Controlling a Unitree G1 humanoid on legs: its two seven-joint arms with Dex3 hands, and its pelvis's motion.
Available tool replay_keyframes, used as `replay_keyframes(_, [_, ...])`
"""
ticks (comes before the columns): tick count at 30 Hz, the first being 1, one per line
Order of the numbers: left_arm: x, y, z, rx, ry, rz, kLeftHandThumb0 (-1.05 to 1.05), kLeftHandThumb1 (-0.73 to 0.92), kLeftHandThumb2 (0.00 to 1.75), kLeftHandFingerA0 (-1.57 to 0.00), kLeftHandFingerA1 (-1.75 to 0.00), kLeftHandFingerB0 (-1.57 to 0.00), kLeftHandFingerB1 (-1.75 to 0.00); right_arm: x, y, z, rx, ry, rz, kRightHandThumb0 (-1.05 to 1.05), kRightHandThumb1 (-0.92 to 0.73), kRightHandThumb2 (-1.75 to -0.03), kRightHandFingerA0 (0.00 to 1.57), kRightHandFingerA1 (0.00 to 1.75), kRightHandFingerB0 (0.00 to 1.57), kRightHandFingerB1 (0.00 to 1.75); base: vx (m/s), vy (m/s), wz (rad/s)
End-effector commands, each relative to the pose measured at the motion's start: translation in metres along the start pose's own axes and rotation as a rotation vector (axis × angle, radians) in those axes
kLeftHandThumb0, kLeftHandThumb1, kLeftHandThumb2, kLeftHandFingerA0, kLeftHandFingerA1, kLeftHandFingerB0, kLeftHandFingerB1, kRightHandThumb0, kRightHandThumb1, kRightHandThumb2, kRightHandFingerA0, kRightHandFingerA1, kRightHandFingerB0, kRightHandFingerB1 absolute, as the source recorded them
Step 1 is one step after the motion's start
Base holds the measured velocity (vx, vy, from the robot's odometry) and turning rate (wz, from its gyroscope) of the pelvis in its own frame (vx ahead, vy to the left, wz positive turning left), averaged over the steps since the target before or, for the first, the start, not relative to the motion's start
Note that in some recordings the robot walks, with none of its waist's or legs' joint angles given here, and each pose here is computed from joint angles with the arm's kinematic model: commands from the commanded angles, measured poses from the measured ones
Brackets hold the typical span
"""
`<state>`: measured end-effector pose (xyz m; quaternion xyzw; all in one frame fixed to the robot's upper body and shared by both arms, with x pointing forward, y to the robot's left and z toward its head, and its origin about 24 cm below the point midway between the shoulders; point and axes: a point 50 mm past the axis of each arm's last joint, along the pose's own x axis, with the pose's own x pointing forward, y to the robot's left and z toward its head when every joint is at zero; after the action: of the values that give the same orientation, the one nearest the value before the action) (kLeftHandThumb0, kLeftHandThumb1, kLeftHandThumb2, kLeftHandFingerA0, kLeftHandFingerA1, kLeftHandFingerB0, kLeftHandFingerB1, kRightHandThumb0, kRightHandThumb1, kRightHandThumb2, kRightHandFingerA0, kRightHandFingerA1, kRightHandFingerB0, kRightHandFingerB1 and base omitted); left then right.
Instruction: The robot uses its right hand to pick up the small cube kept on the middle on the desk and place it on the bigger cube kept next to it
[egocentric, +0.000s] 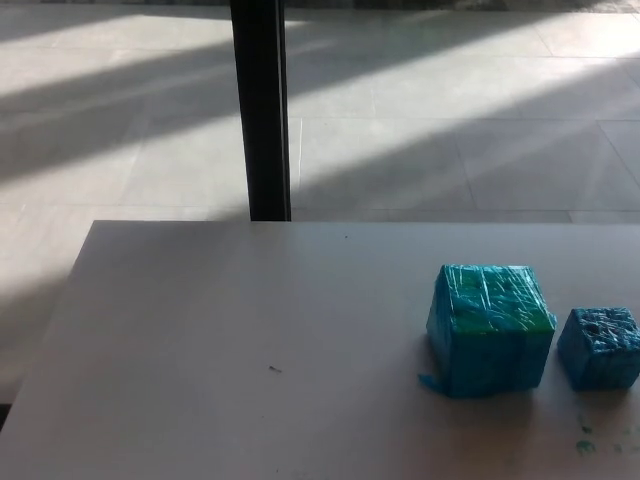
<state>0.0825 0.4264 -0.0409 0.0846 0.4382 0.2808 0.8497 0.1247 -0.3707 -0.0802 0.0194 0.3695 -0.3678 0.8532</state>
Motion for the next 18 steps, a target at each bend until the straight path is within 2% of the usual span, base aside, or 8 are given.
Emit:
replay_keyframes(1, [-0.005,0.023,0.013,-0.167,-0.028,-0.041,-0.85,0.78,1.19,-0.33,-0.58,-0.21,-0.47,0.003,-0.031,0.014,0.309,-0.003,-0.132,-0.43,-0.56,-0.64,0.72,1.30,0.62,0.81,0.00,0.000,0.00])
replay_keyframes(7, [-0.004,0.023,0.013,-0.182,-0.018,-0.045,-0.88,0.92,0.73,-0.35,-0.47,-0.33,-0.38,0.003,-0.041,0.022,0.379,-0.013,-0.205,-0.42,-0.51,-0.68,0.63,1.34,0.56,0.88,0.00,0.000,0.00])
replay_keyframes(8, [-0.003,0.022,0.013,-0.184,-0.013,-0.048,-0.89,0.79,1.20,-0.30,-0.57,-0.23,-0.48,0.003,-0.044,0.026,0.387,-0.019,-0.214,-0.44,-0.53,-0.68,0.62,1.33,0.66,0.96,0.00,0.000,0.00])
replay_keyframes(10, [-0.004,0.022,0.013,-0.192,-0.013,-0.051,-0.86,0.77,1.19,-0.33,-0.59,-0.21,-0.47,0.003,-0.049,0.035,0.462,-0.051,-0.250,-0.43,-0.55,-0.68,0.65,1.37,0.59,0.92,0.00,0.000,0.00])
replay_keyframes(12, [-0.004,0.022,0.013,-0.189,-0.015,-0.054,-0.88,0.92,0.72,-0.34,-0.49,-0.31,-0.39,0.002,-0.056,0.053,0.564,-0.104,-0.276,-0.45,-0.55,-0.70,0.99,1.54,0.60,0.98,0.00,0.000,0.00])
replay_keyframes(13, [-0.004,0.022,0.013,-0.191,-0.016,-0.056,-0.86,0.77,1.18,-0.30,-0.58,-0.20,-0.48,0.002,-0.061,0.065,0.630,-0.144,-0.283,-0.48,-0.61,-0.65,0.75,1.45,0.31,0.93,0.00,0.000,0.00])
replay_keyframes(16, [-0.004,0.022,0.014,-0.182,-0.014,-0.055,-0.89,0.92,0.74,-0.32,-0.49,-0.29,-0.39,-0.001,-0.068,0.101,0.749,-0.238,-0.285,-0.56,-0.68,-0.58,0.33,1.20,0.21,0.88,0.00,0.000,0.00])
replay_keyframes(18, [-0.004,0.021,0.013,-0.182,-0.018,-0.058,-0.86,0.77,1.19,-0.31,-0.58,-0.19,-0.47,-0.004,-0.070,0.117,0.749,-0.269,-0.300,-0.57,-0.70,-0.60,0.37,1.31,0.24,0.92,0.00,0.000,0.00])
